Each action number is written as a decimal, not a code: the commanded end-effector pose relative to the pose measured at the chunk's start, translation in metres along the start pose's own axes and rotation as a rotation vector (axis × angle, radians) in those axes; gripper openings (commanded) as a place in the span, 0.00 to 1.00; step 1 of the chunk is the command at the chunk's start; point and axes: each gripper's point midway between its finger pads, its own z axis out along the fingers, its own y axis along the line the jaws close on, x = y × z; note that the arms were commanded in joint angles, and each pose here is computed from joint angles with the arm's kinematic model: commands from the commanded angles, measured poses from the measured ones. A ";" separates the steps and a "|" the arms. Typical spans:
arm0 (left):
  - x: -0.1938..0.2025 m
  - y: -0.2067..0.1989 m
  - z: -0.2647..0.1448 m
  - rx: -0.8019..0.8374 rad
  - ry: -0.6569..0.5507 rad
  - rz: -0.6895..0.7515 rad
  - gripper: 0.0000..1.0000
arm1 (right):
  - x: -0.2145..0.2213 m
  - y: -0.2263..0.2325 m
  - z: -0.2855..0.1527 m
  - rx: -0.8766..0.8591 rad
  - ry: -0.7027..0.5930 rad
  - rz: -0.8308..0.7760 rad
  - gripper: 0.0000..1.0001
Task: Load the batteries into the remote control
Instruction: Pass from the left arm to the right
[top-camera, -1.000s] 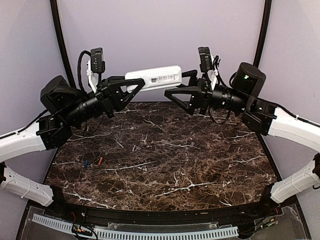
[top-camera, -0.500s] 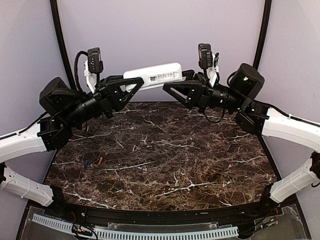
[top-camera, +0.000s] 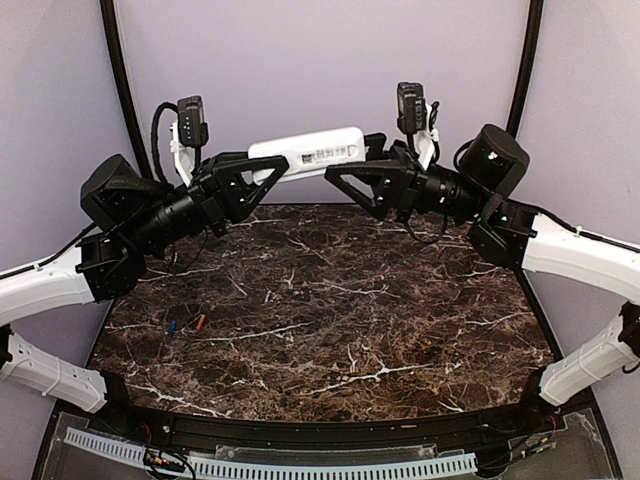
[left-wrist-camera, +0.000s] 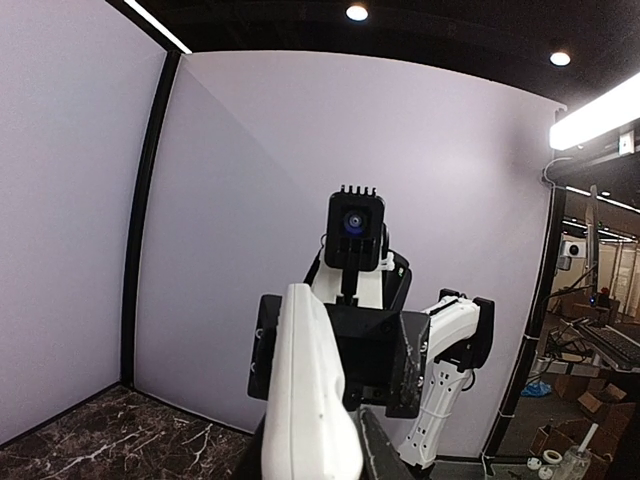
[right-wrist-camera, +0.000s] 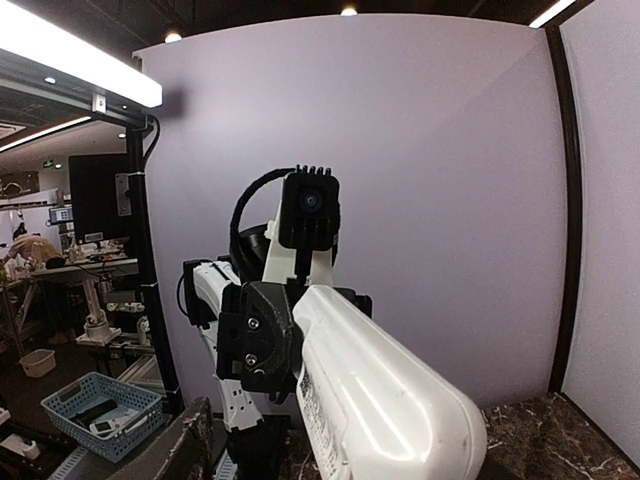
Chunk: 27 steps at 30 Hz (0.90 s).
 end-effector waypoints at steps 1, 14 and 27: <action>0.000 -0.001 -0.003 0.010 -0.010 0.002 0.00 | -0.015 0.001 0.005 0.001 -0.043 -0.023 0.59; 0.013 0.005 -0.010 -0.030 0.040 0.031 0.00 | -0.015 0.005 0.004 -0.011 -0.009 -0.028 0.03; 0.028 0.035 -0.052 -0.240 0.387 0.689 0.80 | 0.031 -0.040 -0.017 0.325 0.279 0.266 0.00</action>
